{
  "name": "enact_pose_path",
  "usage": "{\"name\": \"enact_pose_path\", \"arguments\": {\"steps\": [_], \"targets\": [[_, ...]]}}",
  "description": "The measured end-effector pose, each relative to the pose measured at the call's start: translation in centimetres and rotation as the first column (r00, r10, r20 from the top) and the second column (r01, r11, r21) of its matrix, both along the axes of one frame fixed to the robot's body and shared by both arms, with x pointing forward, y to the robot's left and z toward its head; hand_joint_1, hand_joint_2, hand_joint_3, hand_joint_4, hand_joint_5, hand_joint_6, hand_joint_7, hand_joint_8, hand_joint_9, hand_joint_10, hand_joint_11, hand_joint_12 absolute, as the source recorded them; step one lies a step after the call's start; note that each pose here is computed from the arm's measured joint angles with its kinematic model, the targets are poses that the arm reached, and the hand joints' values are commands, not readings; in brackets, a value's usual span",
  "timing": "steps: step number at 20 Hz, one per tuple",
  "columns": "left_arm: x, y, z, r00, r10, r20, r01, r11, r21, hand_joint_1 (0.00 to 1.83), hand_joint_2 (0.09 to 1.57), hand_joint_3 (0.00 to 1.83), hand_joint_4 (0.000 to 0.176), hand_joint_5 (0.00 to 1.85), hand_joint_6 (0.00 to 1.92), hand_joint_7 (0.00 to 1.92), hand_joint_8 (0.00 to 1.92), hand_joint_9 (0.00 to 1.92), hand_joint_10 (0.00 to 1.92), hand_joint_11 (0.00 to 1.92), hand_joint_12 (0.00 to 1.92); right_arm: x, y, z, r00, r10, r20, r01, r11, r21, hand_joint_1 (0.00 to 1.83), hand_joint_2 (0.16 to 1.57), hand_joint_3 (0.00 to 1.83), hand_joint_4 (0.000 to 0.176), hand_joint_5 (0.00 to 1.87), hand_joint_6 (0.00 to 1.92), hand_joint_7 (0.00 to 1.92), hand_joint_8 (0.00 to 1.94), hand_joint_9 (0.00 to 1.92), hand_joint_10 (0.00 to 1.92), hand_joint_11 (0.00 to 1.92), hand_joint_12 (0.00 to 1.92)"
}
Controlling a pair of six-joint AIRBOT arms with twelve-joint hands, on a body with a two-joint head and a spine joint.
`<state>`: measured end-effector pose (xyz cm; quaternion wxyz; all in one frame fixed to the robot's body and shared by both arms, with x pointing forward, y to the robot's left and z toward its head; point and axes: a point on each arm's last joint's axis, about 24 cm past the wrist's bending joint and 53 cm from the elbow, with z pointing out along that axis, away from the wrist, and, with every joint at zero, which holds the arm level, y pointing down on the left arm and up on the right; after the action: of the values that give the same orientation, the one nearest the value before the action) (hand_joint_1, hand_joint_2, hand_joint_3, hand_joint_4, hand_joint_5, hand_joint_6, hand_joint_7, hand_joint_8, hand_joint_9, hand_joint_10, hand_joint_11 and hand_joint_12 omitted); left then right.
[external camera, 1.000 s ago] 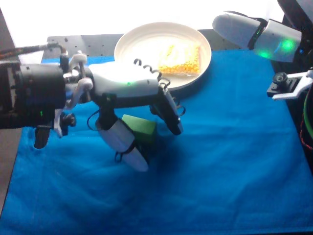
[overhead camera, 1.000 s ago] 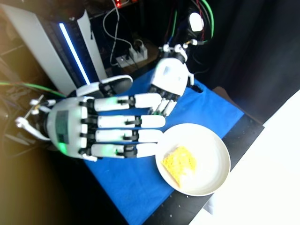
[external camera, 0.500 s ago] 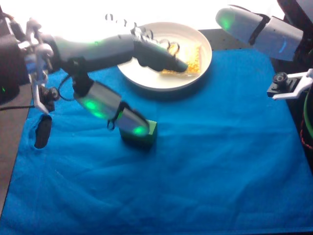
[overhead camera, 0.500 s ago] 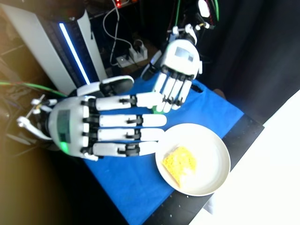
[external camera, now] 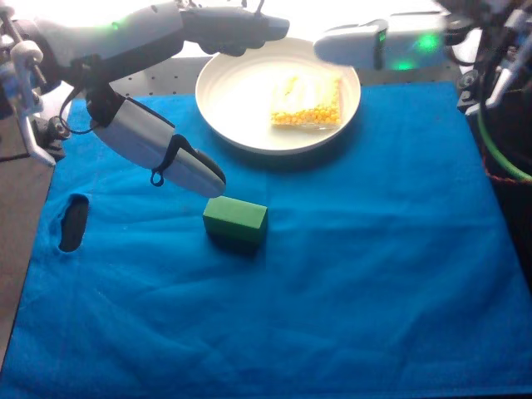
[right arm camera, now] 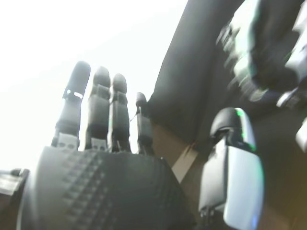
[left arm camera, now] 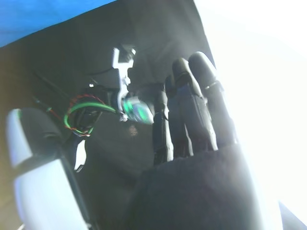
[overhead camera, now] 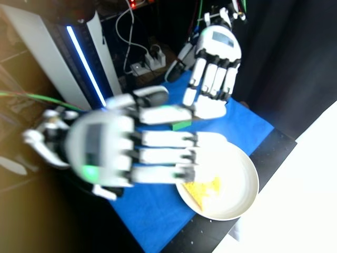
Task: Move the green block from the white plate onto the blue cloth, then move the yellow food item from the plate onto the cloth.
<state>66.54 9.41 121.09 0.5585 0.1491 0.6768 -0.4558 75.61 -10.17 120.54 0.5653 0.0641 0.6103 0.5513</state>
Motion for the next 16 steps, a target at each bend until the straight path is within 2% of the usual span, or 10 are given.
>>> {"name": "enact_pose_path", "arguments": {"steps": [1, 4, 5, 6, 8, 10, 12, 14, 15, 16], "targets": [[0.2, 0.2, -0.3, 0.9999, 0.01, -0.008, -0.01, 0.9999, 0.009, 0.83, 0.66, 0.0, 0.079, 0.34, 0.01, 0.5, 0.01, 0.63, 0.02, 0.29, 1.16, 0.6, 0.5, -0.5, 1.0, -0.003, -0.01, 0.003, 0.999, -0.049, 0.53, 0.92, 0.0, 0.082, 0.18, 0.0, 0.3, 0.01, 0.27, 0.01, 0.0, 0.91], [0.9, 0.8, -0.6, 0.9992, 0.036, -0.018, -0.036, 0.9992, 0.02, 0.89, 0.69, 0.0, 0.077, 0.32, 0.0, 0.48, 0.0, 0.59, 0.01, 0.2, 1.23, 1.9, 1.5, -1.5, 1.0, -0.013, -0.027, 0.009, 0.991, -0.133, 0.51, 0.89, 0.0, 0.049, 0.21, 0.0, 0.4, 0.01, 0.43, 0.03, 0.0, 1.37], [1.0, 1.0, -0.7, 0.9988, 0.044, -0.021, -0.043, 0.9987, 0.025, 0.89, 0.7, 0.0, 0.059, 0.31, 0.0, 0.45, 0.0, 0.55, 0.01, 0.15, 1.33, 2.2, 1.7, -2.4, 0.999, -0.019, -0.044, 0.011, 0.986, -0.168, 0.52, 0.89, 0.0, 0.045, 0.2, 0.0, 0.37, 0.0, 0.41, 0.02, 0.0, 1.39], [1.2, 1.2, -0.8, 0.9984, 0.051, -0.025, -0.05, 0.9983, 0.029, 0.9, 0.7, 0.0, 0.076, 0.32, 0.0, 0.44, 0.0, 0.56, 0.01, 0.15, 1.33, 2.4, 1.8, -3.2, 0.998, -0.023, -0.055, 0.012, 0.98, -0.2, 0.51, 0.89, 0.0, 0.035, 0.2, 0.0, 0.36, 0.0, 0.44, 0.02, 0.06, 1.36], [1.8, 1.8, -1.0, 0.9966, 0.076, -0.032, -0.075, 0.9966, 0.034, 0.88, 0.71, 0.01, 0.06, 0.28, 0.0, 0.41, 0.0, 0.52, 0.0, 0.11, 1.32, 3.3, 2.0, -5.2, 0.994, -0.05, -0.094, 0.023, 0.963, -0.268, 0.52, 0.87, 0.0, 0.055, 0.19, 0.0, 0.39, 0.0, 0.49, 0.02, 0.15, 1.34], [2.3, 2.2, -0.9, 0.9948, 0.099, -0.024, -0.098, 0.9942, 0.045, 0.89, 0.73, 0.01, 0.063, 0.26, 0.0, 0.38, 0.0, 0.48, 0.0, 0.03, 1.27, 3.8, 1.7, -6.2, 0.99, -0.074, -0.117, 0.036, 0.954, -0.297, 0.53, 0.86, 0.0, 0.035, 0.2, 0.0, 0.42, 0.0, 0.52, 0.01, 0.19, 1.27], [2.8, 2.7, -0.6, 0.9928, 0.117, -0.023, -0.117, 0.9925, 0.037, 0.91, 0.77, 0.01, 0.109, 0.32, 0.02, 0.38, 0.0, 0.44, 0.0, 0.0, 1.19, 4.1, 1.5, -6.7, 0.988, -0.086, -0.127, 0.043, 0.95, -0.31, 0.51, 0.84, 0.0, 0.022, 0.22, 0.01, 0.43, 0.01, 0.53, 0.01, 0.18, 1.25], [3.0, 2.9, -0.7, 0.9912, 0.129, -0.031, -0.128, 0.9911, 0.036, 0.9, 0.75, 0.0, 0.082, 0.31, 0.01, 0.38, 0.01, 0.45, 0.01, 0.01, 1.12, 4.4, 1.6, -7.3, 0.986, -0.096, -0.134, 0.047, 0.943, -0.331, 0.53, 0.82, 0.0, 0.024, 0.2, 0.0, 0.4, 0.0, 0.49, 0.0, 0.12, 1.23], [3.1, 3.0, -0.6, 0.9906, 0.134, -0.03, -0.133, 0.9905, 0.035, 0.88, 0.75, 0.0, 0.084, 0.32, 0.01, 0.39, 0.01, 0.46, 0.01, 0.06, 1.08, 4.6, 1.8, -7.7, 0.986, -0.098, -0.136, 0.046, 0.937, -0.347, 0.54, 0.81, 0.0, 0.019, 0.2, 0.0, 0.41, 0.0, 0.5, 0.01, 0.13, 1.23], [3.3, 3.1, -0.2, 0.99, 0.14, -0.02, -0.139, 0.9897, 0.033, 0.87, 0.74, 0.0, 0.087, 0.29, 0.0, 0.36, 0.0, 0.43, 0.0, 0.03, 1.07, 4.7, 2.1, -8.3, 0.985, -0.101, -0.141, 0.043, 0.93, -0.364, 0.52, 0.8, 0.0, 0.039, 0.17, 0.0, 0.39, 0.0, 0.48, 0.0, 0.13, 1.16]]}}
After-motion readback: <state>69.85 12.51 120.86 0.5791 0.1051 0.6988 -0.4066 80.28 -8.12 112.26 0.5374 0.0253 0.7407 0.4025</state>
